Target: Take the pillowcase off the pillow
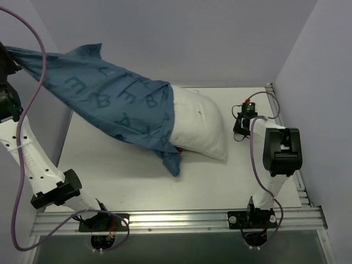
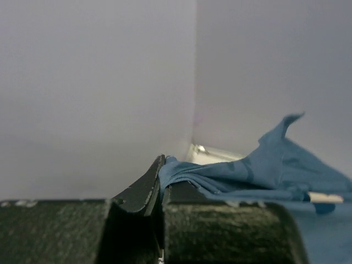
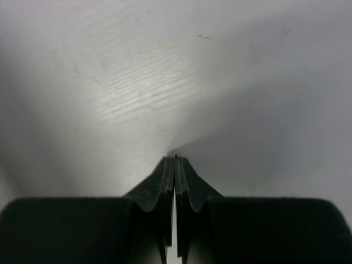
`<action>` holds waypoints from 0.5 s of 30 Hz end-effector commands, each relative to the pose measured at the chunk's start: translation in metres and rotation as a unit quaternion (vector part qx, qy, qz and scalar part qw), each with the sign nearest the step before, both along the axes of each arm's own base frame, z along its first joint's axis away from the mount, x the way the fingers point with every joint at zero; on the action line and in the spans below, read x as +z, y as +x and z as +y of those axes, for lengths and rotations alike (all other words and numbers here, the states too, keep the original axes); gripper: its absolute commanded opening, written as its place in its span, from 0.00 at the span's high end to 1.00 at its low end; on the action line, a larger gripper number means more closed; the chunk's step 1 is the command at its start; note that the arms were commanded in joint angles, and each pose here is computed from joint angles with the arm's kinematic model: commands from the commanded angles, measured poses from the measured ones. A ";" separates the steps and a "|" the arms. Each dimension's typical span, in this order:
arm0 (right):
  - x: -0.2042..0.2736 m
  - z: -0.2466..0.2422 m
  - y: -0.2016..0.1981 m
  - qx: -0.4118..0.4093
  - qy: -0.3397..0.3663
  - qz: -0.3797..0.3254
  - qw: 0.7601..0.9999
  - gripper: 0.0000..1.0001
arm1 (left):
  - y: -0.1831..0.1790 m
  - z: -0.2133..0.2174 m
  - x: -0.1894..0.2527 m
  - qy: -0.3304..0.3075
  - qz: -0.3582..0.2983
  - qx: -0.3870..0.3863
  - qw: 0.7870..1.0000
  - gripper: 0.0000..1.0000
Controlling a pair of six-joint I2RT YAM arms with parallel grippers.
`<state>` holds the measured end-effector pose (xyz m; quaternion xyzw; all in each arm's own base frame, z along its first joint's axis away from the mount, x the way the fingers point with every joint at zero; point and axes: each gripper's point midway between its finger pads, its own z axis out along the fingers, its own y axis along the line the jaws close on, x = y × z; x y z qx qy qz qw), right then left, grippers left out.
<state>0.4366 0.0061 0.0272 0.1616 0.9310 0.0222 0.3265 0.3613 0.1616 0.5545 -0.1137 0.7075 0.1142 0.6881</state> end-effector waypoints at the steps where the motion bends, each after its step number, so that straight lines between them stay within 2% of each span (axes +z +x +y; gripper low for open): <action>1: -0.064 -0.042 -0.101 -0.015 -0.073 0.205 0.976 1.00 | -0.071 0.012 0.134 0.101 -0.233 0.088 0.963 0.98; 3: -0.057 -0.027 -0.094 0.011 -0.063 0.190 0.980 1.00 | -0.063 -0.017 0.124 0.090 -0.228 0.009 0.969 0.98; 4: -0.047 -0.023 -0.087 0.016 -0.064 0.174 0.983 1.00 | -0.039 -0.018 0.093 0.069 -0.199 -0.024 0.977 0.98; 6: -0.032 -0.006 -0.081 0.036 -0.064 0.159 0.985 1.00 | -0.027 -0.055 0.072 0.064 -0.182 -0.111 0.975 0.98; 7: -0.017 -0.002 -0.074 0.038 -0.061 0.140 0.987 1.00 | -0.020 -0.062 0.057 0.059 -0.168 -0.127 0.976 0.98; 8: -0.001 0.001 -0.062 0.039 -0.060 0.118 0.990 1.00 | -0.005 -0.063 0.023 0.041 -0.135 -0.145 0.979 0.98; 12: 0.078 0.043 -0.035 0.091 -0.078 0.024 0.993 1.00 | 0.005 -0.075 -0.018 0.012 -0.094 -0.174 0.980 0.98; 14: 0.117 0.073 -0.019 0.121 -0.070 -0.028 0.990 0.85 | 0.006 -0.073 -0.025 0.009 -0.086 -0.172 0.981 0.98; 15: 0.131 0.104 -0.019 0.154 -0.066 -0.049 0.985 0.77 | 0.007 -0.073 -0.030 0.006 -0.080 -0.172 0.982 0.98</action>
